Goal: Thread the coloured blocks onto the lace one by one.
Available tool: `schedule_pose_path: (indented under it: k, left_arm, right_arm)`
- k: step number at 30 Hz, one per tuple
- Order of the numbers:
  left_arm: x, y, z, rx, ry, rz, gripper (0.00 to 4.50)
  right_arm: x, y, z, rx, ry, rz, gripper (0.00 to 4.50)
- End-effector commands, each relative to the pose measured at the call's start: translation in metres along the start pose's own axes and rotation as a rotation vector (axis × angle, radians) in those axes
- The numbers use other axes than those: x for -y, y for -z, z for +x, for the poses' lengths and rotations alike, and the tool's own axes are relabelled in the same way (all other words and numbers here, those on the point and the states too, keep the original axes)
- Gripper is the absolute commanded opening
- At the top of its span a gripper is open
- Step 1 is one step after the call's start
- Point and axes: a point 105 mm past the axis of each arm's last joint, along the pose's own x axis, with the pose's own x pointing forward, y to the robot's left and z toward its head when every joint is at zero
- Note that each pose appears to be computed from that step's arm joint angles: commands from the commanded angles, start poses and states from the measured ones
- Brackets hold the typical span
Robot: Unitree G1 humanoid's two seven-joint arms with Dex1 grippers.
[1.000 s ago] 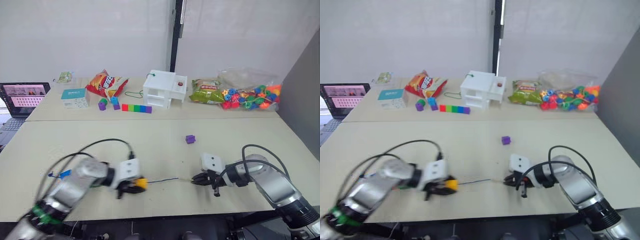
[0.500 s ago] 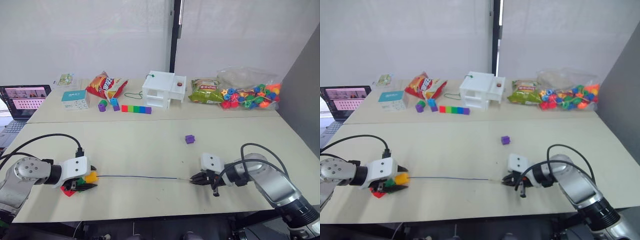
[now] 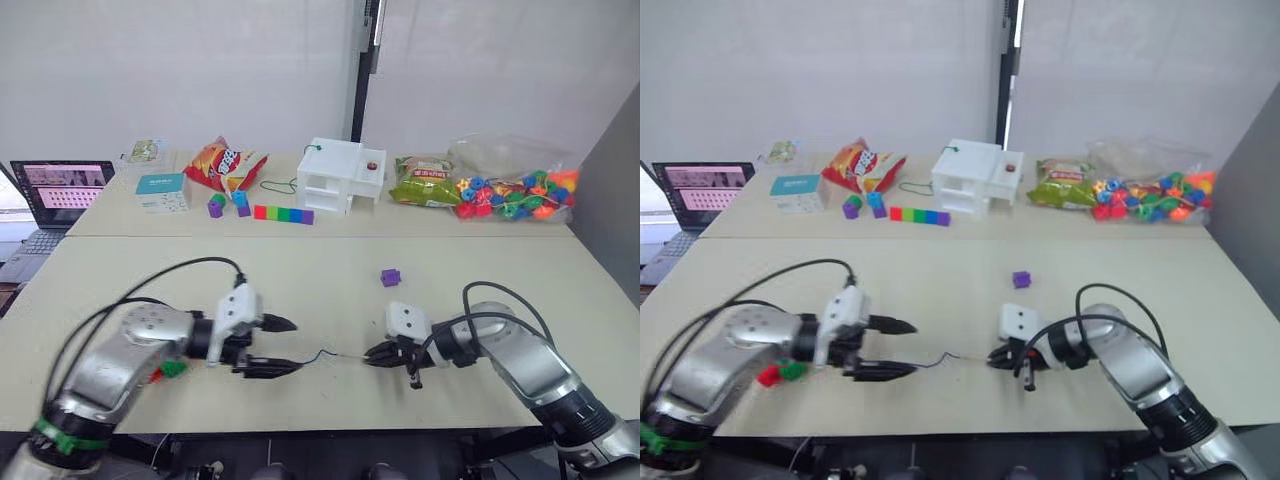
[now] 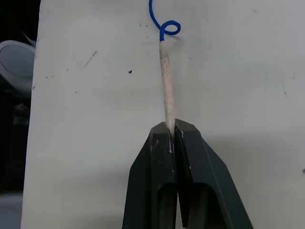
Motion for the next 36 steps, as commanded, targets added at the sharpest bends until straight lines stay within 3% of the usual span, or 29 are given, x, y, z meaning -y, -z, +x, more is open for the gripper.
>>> schedule_pose_path:
  k: [1,5,10,13,21,36]
  left_arm:
    - [-0.009,0.007,0.027,-0.019,-0.030,0.040,3.59]
    - [-0.017,0.011,0.047,-0.011,-0.015,0.065,3.59]
    - [-0.014,0.016,0.051,-0.005,0.023,0.051,3.59]
    - [-0.010,0.015,0.052,0.004,0.040,0.048,2.78]
    - [-0.013,0.014,0.053,0.005,0.028,0.046,0.07]
    - [-0.012,0.009,0.052,0.017,0.035,0.034,0.03]
  right_arm:
    - [0.002,-0.011,-0.001,0.017,-0.004,-0.027,0.00]
    - [0.003,-0.011,-0.001,0.016,-0.005,-0.028,0.00]
    - [0.002,-0.009,-0.002,0.010,-0.004,-0.023,0.00]
    - [0.000,-0.008,-0.003,0.008,-0.007,-0.019,0.00]
    - [-0.001,-0.008,-0.003,0.008,-0.010,-0.014,0.00]
    - [-0.008,-0.002,0.000,-0.016,-0.035,-0.008,0.00]
